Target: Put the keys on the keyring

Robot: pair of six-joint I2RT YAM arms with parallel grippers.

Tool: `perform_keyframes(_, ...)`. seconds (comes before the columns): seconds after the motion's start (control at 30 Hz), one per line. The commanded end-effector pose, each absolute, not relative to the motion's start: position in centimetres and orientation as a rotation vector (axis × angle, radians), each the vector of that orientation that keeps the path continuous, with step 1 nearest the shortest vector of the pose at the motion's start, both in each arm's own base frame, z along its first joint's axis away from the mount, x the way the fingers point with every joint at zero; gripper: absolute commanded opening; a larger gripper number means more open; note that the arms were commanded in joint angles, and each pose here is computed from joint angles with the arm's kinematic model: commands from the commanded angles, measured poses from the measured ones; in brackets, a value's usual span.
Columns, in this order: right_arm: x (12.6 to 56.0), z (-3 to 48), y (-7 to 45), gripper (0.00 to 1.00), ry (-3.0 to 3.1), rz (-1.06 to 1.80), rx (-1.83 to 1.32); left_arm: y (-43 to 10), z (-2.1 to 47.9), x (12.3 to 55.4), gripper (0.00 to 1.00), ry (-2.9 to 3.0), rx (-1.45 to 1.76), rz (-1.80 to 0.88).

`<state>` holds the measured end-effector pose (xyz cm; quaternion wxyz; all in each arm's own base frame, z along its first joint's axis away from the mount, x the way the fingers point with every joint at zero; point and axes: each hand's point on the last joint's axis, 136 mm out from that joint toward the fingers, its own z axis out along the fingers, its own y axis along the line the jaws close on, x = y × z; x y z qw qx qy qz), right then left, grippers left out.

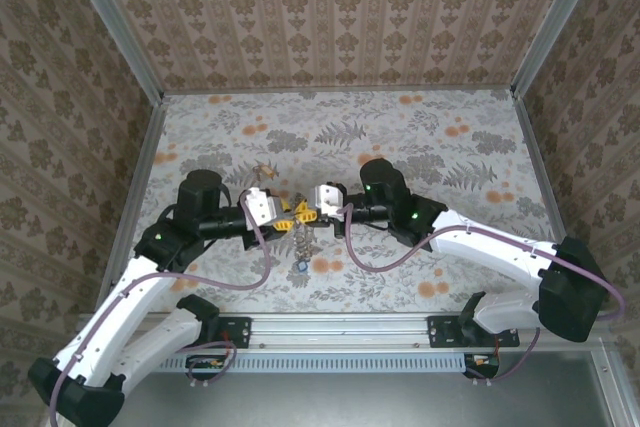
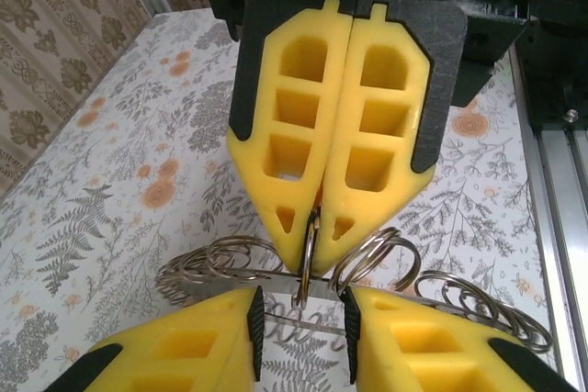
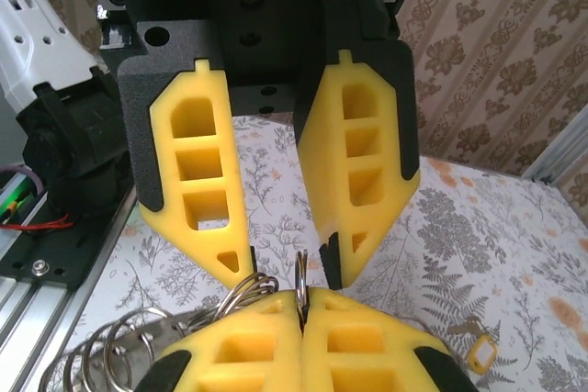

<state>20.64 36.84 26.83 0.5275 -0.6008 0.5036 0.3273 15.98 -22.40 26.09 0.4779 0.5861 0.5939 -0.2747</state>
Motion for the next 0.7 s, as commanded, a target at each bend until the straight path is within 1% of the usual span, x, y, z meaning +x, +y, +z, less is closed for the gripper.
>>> perform_keyframes(0.0, 19.9, 29.9, 37.2, 0.00, 1.098, 0.829, -1.407, -22.6, 26.8, 16.6, 0.27, 1.428, 1.401, -0.674)
perform_keyframes(0.13, 19.9, 29.9, 37.3, 0.00, 1.095, 0.833, -1.409, -22.8, 27.5, 16.1, 0.10, 1.388, 1.416, -0.703)
perform_keyframes(0.17, 19.9, 30.0, 37.3, 0.00, 1.094, 0.832, -1.408, -22.9, 27.7, 16.0, 0.09, 1.379, 1.419, -0.714)
perform_keyframes(0.47, 19.5, 29.9, 37.6, 0.00, 1.081, 0.842, -1.422, -23.2, 28.6, 14.9, 0.16, 1.275, 1.430, -0.750)
perform_keyframes(0.57, 19.5, 29.8, 37.4, 0.00, 1.083, 0.834, -1.425, -22.6, 28.3, 14.9, 0.20, 1.292, 1.438, -0.696)
perform_keyframes(0.67, 19.5, 29.9, 37.2, 0.00, 1.080, 0.833, -1.417, -21.6, 27.6, 14.8, 0.21, 1.328, 1.461, -0.673)
